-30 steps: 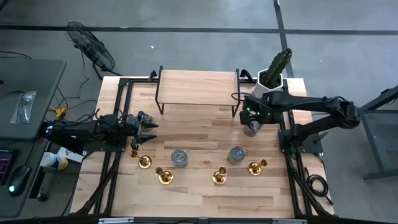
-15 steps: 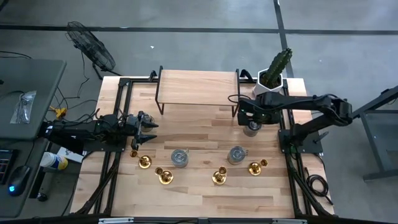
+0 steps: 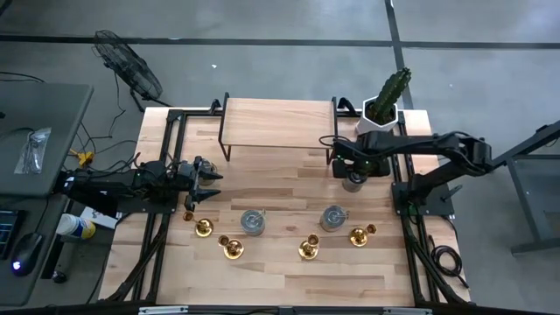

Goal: Pick & Place candle stick holders
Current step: Put the silver scented candle on the shelf

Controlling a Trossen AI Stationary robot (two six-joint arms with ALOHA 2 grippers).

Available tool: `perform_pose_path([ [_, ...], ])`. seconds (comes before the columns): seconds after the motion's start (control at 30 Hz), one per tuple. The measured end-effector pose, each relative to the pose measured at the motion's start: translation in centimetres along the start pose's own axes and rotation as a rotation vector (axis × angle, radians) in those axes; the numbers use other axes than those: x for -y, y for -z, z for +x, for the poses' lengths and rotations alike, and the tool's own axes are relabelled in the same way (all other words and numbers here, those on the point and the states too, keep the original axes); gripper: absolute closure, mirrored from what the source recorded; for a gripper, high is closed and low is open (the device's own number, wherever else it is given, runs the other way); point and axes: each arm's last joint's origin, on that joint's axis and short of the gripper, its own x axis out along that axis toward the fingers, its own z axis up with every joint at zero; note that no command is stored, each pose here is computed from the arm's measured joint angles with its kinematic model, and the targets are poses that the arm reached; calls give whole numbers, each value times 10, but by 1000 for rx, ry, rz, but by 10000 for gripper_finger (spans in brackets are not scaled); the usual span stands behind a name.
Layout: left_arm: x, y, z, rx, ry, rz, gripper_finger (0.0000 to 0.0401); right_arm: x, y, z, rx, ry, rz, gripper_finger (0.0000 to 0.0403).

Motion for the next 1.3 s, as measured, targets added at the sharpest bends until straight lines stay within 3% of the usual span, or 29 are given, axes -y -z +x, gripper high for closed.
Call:
perform_pose_path([
  [0.43,0,0,0,0,0,0,158,5,-4,22,-7,-38,0,3],
  [0.93,0,0,0,0,0,0,158,8,-10,23,-30,-44,-12,43],
  [1.3,0,0,0,0,0,0,158,10,-11,23,-40,-37,-12,46],
])
